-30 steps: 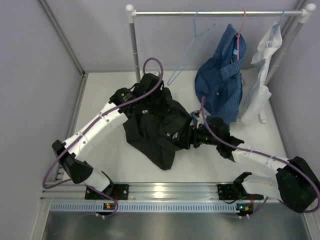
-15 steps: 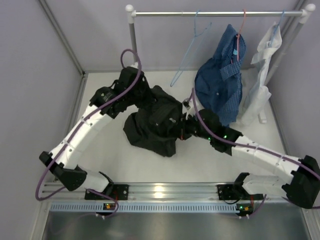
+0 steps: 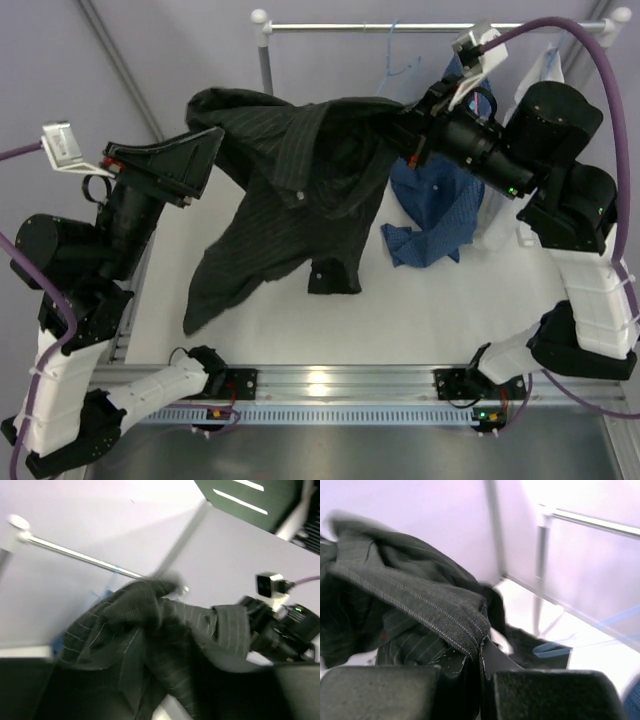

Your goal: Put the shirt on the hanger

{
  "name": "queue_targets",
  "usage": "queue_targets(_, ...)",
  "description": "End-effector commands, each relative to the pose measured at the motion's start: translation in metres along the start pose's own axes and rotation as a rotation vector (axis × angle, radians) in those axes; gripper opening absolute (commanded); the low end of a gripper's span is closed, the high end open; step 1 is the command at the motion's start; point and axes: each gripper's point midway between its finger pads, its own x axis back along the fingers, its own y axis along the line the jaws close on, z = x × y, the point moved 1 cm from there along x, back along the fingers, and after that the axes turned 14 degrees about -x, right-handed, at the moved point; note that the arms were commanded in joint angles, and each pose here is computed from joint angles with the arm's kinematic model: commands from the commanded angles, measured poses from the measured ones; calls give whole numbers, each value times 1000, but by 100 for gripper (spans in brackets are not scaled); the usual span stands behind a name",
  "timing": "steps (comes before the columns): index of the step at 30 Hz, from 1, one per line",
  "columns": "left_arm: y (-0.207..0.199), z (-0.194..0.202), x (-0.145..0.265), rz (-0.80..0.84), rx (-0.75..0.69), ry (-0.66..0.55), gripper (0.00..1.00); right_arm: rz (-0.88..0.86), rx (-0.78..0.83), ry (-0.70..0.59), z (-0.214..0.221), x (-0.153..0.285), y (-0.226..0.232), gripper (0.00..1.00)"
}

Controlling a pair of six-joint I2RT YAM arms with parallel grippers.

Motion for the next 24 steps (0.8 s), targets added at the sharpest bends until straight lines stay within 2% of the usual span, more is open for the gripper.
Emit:
queue_targets(1,26,9,-1,-120,37,-41,63,147,19,20,7,37,-30,0)
queue_targets(2,28,22,5,-118,65,-11,71,155,0,20,13,37,-33,0)
queue_targets(3,34,43,7,-145,124,44,78,204,-9,83,41,30,-48,0)
queue_targets(5,53,91,16,-215,164,159,91,225,-54,75,49,43,-52,0)
queue_targets(6,59,109,21,-244,195,210,92,257,-71,129,74,41,-62,0)
queue_targets(7,69,140,31,-277,180,306,98,270,-88,143,81,47,-65,0)
queue_targets(10,84,183,55,-317,118,473,98,309,-159,306,149,47,-81,0)
queue_targets(11,89,199,62,-308,68,530,98,348,-200,400,190,48,-92,0)
queue_targets(15,66,253,73,-88,57,758,98,480,-270,553,268,62,-117,0)
queue_targets(18,54,274,73,38,47,821,98,524,-304,588,289,68,-123,0)
queue_targets(20,34,279,68,184,51,814,98,531,-293,590,290,66,-125,0)
queue_targets(24,23,315,67,276,47,898,96,563,-269,580,287,60,-131,0)
